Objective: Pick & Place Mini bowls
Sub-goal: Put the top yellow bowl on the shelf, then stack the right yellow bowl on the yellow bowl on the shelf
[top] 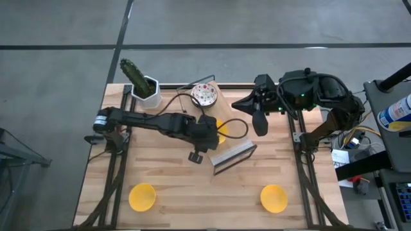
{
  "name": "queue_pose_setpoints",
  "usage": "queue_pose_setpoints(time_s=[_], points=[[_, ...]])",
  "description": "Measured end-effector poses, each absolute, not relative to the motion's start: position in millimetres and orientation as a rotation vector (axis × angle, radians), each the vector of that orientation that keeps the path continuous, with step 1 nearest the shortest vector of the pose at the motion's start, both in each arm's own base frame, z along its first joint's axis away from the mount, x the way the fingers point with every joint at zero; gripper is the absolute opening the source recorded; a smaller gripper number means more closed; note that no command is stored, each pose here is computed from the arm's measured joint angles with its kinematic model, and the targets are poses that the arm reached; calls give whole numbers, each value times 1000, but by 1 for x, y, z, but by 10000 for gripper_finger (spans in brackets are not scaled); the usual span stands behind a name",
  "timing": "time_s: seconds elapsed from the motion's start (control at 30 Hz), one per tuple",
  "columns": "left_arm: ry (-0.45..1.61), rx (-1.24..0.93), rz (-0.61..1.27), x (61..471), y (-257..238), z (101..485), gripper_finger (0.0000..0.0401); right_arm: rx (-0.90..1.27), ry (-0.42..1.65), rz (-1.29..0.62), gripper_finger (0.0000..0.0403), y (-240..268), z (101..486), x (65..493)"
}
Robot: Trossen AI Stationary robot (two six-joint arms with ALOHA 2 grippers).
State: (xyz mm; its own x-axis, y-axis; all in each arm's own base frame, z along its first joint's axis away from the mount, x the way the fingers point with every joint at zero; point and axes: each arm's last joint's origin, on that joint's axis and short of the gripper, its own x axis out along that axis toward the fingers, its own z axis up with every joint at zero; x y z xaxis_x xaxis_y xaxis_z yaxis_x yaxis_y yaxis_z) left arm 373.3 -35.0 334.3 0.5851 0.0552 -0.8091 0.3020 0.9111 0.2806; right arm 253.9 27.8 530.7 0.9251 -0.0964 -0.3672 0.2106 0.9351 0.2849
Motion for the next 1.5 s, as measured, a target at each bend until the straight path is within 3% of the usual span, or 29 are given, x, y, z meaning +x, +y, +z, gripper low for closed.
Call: queue_pose_setpoints(time_s=[0.13,0.4,0.63,0.87,1.5], points=[[883,345,-99,361,-34,359,96,327,356,-161,8,28,531,254],[994,161,60,318,-27,380,93,324,357,-160,8,28,531,254],[1123,67,79,320,-20,351,68,322,357,-160,8,28,531,254],[1129,131,72,330,-9,317,6,320,358,-160,8,28,531,254],[1004,38,54,341,-1,319,0,325,384,-145,8,32,528,253]])
